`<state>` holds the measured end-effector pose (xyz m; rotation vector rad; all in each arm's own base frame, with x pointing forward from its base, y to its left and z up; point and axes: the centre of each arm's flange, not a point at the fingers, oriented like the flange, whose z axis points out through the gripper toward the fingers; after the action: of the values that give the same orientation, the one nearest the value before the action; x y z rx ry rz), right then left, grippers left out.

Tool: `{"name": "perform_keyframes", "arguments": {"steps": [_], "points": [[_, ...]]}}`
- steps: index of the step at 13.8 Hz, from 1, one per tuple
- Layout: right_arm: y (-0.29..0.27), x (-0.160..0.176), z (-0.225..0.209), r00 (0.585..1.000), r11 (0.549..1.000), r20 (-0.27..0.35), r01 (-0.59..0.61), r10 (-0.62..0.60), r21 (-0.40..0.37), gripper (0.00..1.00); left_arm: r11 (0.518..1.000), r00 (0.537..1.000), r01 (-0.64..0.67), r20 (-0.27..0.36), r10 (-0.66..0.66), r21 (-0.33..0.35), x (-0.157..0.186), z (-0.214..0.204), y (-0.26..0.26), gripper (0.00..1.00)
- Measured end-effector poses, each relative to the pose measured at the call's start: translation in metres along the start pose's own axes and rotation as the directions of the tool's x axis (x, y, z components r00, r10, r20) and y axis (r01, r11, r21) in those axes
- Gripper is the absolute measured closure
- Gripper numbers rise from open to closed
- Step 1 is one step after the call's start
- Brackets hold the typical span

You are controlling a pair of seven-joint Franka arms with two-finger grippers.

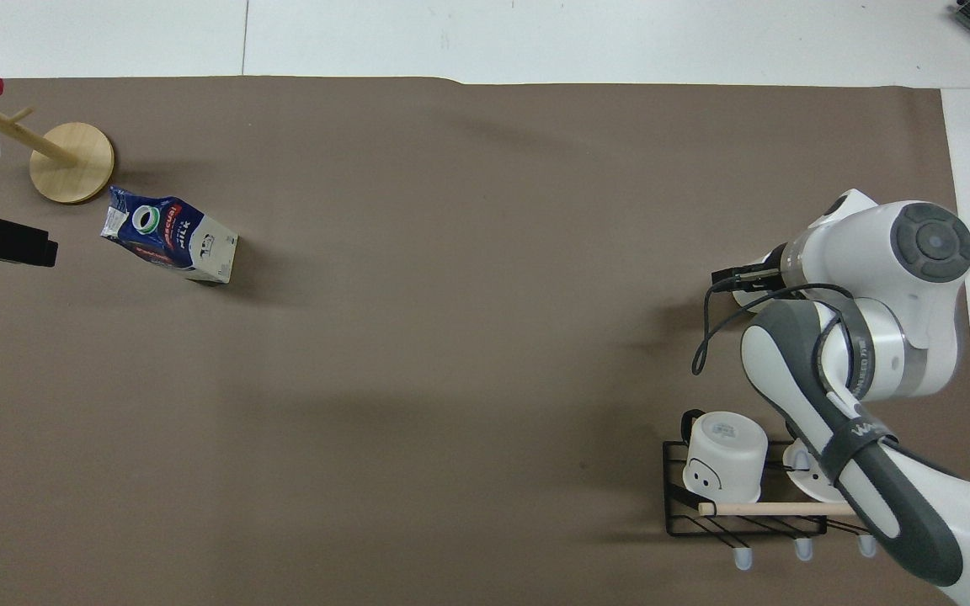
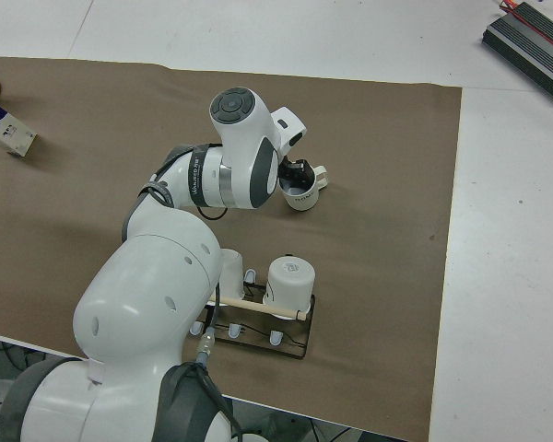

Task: Place cup and milk on table
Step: 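Grasp the white mug by its rim with the right gripper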

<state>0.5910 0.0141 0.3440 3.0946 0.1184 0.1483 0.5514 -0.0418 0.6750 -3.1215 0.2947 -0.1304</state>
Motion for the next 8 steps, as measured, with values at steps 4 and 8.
{"name": "perform_keyframes", "arguments": {"steps": [4,8], "points": [[0.0012,-0.0001,0.0001,1.000,1.000,0.000,0.003,-0.003,0.000,0.39,1.000,1.000,0.013,0.000,-0.013,0.001,-0.0009,0.0000,-0.0074,0.00],[0.0002,0.0004,-0.0005,1.000,1.000,-0.002,-0.015,0.015,0.018,0.83,1.000,1.000,0.013,0.000,-0.013,0.001,-0.0009,0.0000,-0.0072,0.00]]}}
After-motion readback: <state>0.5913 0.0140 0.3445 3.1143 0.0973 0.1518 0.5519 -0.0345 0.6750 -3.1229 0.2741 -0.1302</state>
